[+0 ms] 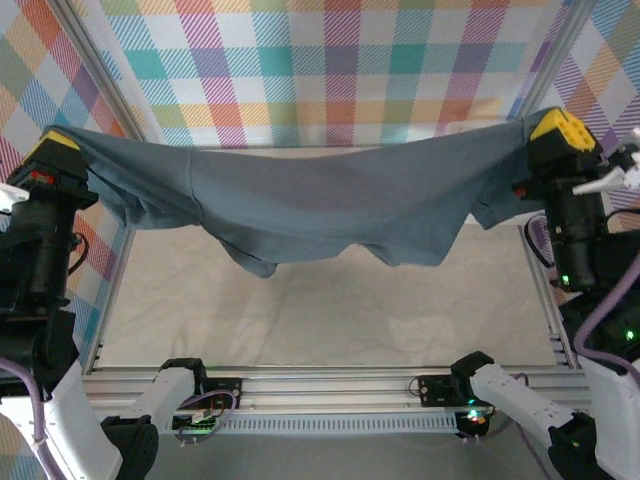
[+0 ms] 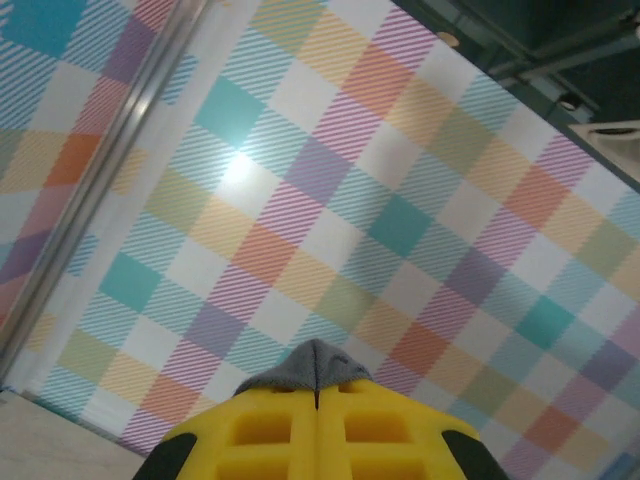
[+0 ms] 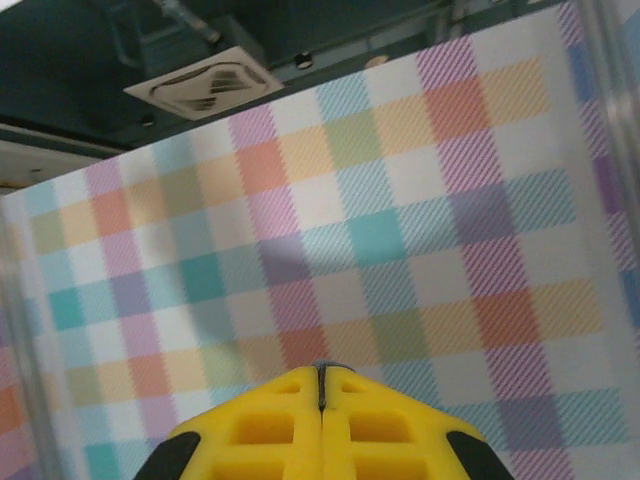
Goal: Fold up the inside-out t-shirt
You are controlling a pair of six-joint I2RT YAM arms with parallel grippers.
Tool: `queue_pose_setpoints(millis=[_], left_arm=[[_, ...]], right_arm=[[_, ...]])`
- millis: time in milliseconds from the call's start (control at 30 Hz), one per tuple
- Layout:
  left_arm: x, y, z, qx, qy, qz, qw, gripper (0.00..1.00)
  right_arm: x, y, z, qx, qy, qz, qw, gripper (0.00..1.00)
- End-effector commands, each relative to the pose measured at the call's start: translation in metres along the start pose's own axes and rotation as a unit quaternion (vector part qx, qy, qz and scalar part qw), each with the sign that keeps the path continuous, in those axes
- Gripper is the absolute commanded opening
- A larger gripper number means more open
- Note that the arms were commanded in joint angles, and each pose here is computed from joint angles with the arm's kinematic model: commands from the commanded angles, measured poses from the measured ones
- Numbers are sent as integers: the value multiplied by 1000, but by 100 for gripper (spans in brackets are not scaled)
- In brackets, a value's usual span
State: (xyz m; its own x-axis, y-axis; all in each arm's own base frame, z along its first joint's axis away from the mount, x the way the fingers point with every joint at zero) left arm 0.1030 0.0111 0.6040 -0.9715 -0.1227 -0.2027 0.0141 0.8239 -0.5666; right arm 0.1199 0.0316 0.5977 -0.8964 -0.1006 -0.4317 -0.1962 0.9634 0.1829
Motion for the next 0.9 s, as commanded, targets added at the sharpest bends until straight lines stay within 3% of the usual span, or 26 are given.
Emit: queue_pose_setpoints(millis=[0,167,367,400,467,500,567,667,767,867], left_arm=[[-83,19,29,0,42,-58,997,0],[-184,49,87,-14,119,-87,989,0],[-290,104,184,-27,209,-95,973,0],[-305,114,202,-24,224,-94,970,2],[-320,124,218,-4,248,-92,964,22],[-321,122,220,3,259,-80,963,32],[-314,116,219,11,270,-56,961,45],[-284,99,213,36,277,-5,960,47],[-231,62,220,37,290,78,953,48],[-159,12,248,-32,328,187,925,52]], right_arm=[[-61,7,37,71,40,50,995,0],[-142,-26,119,49,128,71,988,0],[-222,-66,242,39,239,48,969,0],[-232,-71,256,35,263,39,963,7],[-248,-79,274,16,320,33,947,42],[-250,-81,275,10,346,36,937,54],[-246,-81,275,7,379,31,925,59],[-220,-72,270,-22,411,0,911,67],[-173,-60,270,-79,450,-36,889,70],[-108,-55,278,-159,482,-22,861,70]])
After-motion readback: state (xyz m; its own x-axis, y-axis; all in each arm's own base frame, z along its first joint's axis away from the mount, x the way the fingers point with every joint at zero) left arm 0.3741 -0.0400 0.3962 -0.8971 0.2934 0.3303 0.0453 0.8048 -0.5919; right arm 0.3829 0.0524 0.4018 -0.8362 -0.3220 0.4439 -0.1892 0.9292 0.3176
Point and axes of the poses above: each hand's point on the last joint's axis, 136 mm out from that joint toward the fingers, its own x axis back along the fingers, its own y axis along the line the jaws close on, z = x × y, the point moved 9 cm from there along x, back along the fingers, and after that the axes turned 1 degree about x, right-handed, at the moved point
